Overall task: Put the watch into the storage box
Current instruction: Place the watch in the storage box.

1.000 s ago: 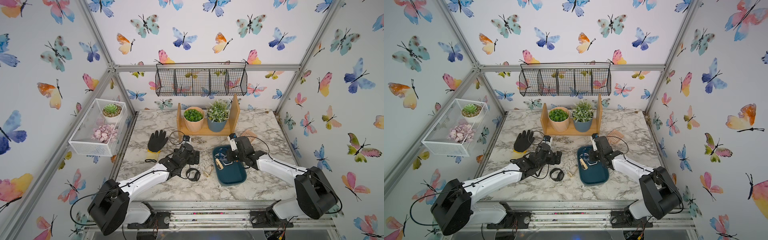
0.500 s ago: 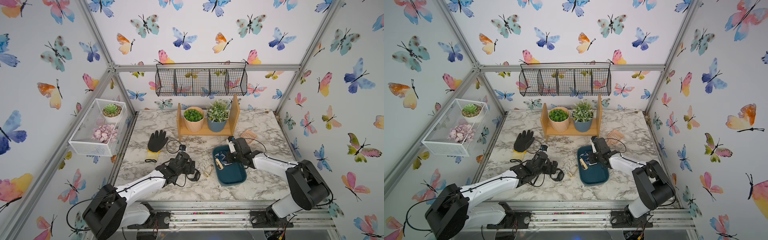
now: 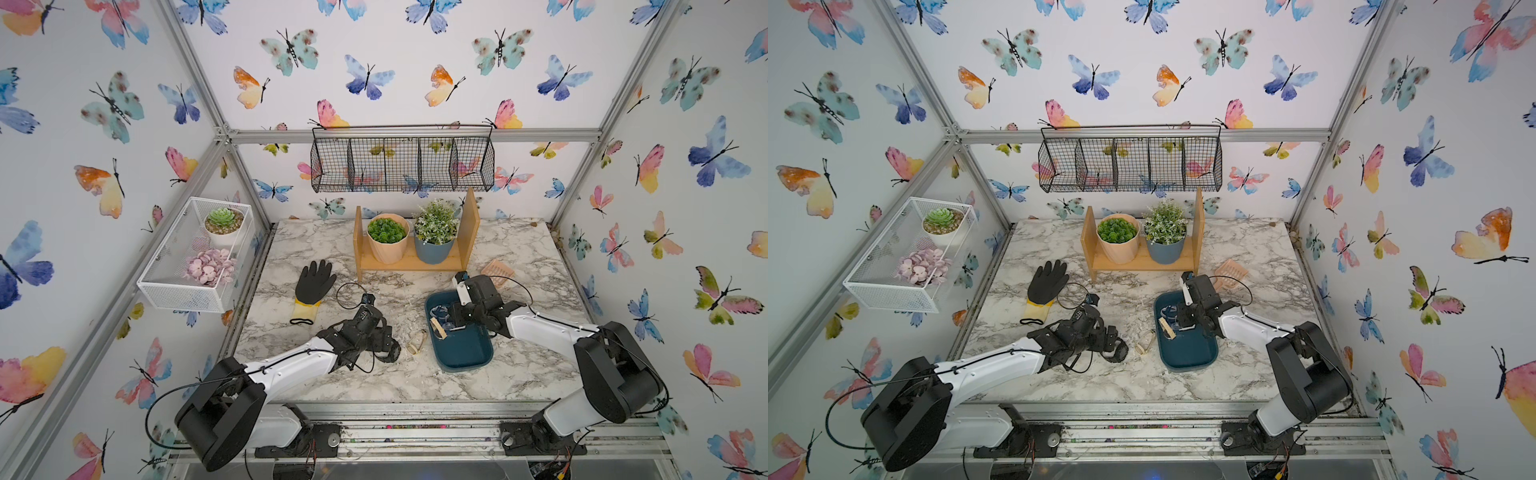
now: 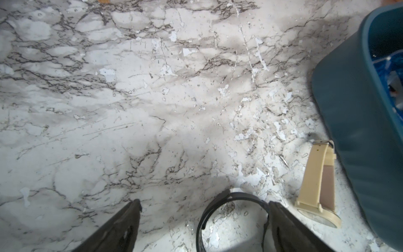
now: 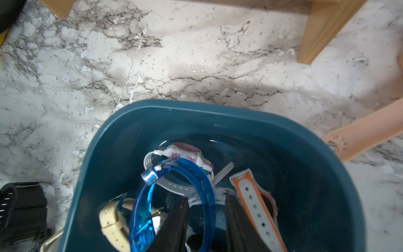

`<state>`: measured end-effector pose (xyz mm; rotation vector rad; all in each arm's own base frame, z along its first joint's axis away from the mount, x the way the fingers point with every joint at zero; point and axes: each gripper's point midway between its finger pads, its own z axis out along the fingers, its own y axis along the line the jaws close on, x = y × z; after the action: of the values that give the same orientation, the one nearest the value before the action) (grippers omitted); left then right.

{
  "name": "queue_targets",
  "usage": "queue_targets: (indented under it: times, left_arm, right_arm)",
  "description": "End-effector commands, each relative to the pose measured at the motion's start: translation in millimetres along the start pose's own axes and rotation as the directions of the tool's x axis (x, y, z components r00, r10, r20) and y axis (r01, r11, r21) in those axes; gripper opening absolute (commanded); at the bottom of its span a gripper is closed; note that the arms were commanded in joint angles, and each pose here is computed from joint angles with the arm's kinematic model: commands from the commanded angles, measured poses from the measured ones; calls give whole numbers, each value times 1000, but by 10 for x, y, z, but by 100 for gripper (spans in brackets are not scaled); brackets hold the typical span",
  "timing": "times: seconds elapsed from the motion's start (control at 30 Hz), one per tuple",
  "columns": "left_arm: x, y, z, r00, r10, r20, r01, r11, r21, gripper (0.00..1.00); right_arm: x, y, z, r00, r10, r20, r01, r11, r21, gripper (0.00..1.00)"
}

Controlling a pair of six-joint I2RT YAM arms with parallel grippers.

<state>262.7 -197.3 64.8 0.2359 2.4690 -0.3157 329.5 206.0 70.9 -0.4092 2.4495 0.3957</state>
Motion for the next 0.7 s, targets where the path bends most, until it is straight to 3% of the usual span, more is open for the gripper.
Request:
queue_targets:
  times: [0.0,0.17,0.33,0.53,0.67]
  left_arm:
    - [81,-70,4,999,-11,-47,13,999,39,93]
    - [210,-44,7,996,-30,-90,33,999,39,86]
    - [312,22,-8,993,-72,-95,74,997,23,72]
    - [435,88,4,989,-88,-116,89,996,5,71]
    - [497,87,66,986,-87,-140,88,996,2,59]
  right_arm:
    - [-218,42,-191,997,-17,77,18,1000,-12,37]
    - [-336,92,-282,992,-22,124,26,999,-31,38]
    - [-317,124,-247,993,-17,119,23,998,-54,39]
    - [-298,150,-217,993,-22,113,30,997,-69,40]
    - [-284,154,-211,994,-19,111,27,997,-75,40]
